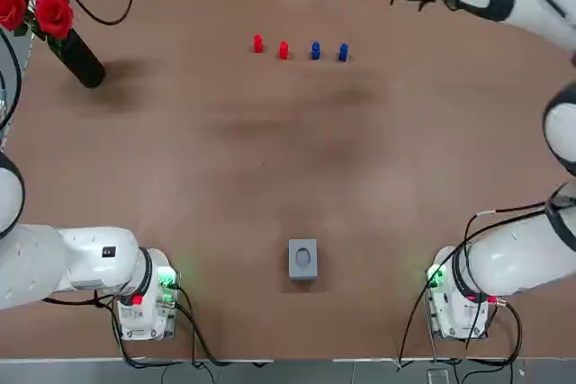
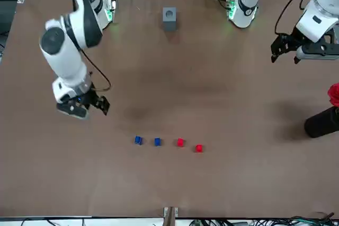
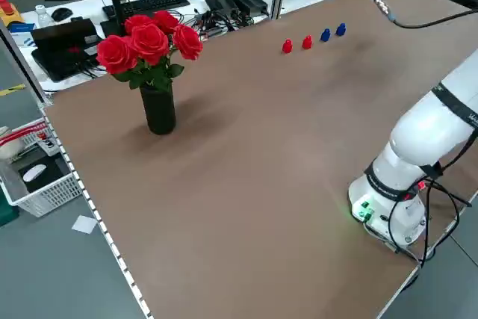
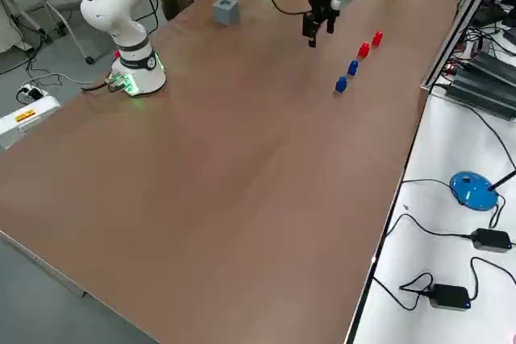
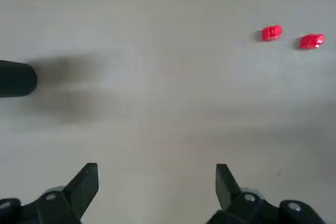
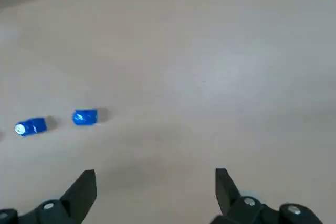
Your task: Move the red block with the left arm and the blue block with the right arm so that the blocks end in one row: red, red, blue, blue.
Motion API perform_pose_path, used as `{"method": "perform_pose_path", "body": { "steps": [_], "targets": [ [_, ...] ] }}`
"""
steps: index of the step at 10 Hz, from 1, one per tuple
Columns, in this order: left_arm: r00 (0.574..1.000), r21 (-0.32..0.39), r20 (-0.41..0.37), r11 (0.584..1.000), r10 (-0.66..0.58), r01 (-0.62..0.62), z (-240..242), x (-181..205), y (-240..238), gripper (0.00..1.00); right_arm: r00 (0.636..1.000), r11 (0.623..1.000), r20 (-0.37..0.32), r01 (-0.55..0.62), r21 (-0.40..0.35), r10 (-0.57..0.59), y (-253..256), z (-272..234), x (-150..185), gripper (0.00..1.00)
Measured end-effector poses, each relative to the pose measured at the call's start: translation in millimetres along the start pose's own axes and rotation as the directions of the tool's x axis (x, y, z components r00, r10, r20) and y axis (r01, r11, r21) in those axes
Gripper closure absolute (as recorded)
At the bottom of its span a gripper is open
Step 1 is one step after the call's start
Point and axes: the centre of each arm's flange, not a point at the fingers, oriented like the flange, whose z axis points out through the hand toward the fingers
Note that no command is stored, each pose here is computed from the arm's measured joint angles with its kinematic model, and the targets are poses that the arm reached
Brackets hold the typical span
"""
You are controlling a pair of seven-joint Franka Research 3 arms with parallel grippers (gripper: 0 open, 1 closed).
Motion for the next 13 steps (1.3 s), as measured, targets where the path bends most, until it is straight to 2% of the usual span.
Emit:
{"method": "perform_pose_path", "body": {
  "steps": [3, 6, 9, 13],
  "targets": [
    [1.000, -0.014, -0.019, 1.000, -0.007, 0.007, -4.4, 30.0, -5.0, 0.01, 0.996, 0.997, 0.048, 0.070, -0.012, -0.070, 85.3, -47.5, 0.1, 0.00],
    [1.000, -0.017, 0.000, 1.000, -0.017, 0.017, 6.7, 38.0, -6.5, 0.01, 0.985, 0.990, 0.106, 0.139, -0.015, -0.136, 147.2, -85.1, -1.9, 0.00],
    [1.000, -0.017, 0.002, 1.000, -0.015, 0.015, 7.6, 39.0, -7.3, 0.01, 0.969, 0.978, 0.131, 0.207, 0.030, -0.209, 176.4, -104.6, 2.9, 0.00],
    [1.000, -0.016, 0.010, 1.000, -0.020, 0.020, 2.9, 38.3, -11.3, 0.01, 0.965, 0.974, 0.134, 0.221, 0.039, -0.225, 183.0, -113.7, 4.5, 0.00]
  ]
}}
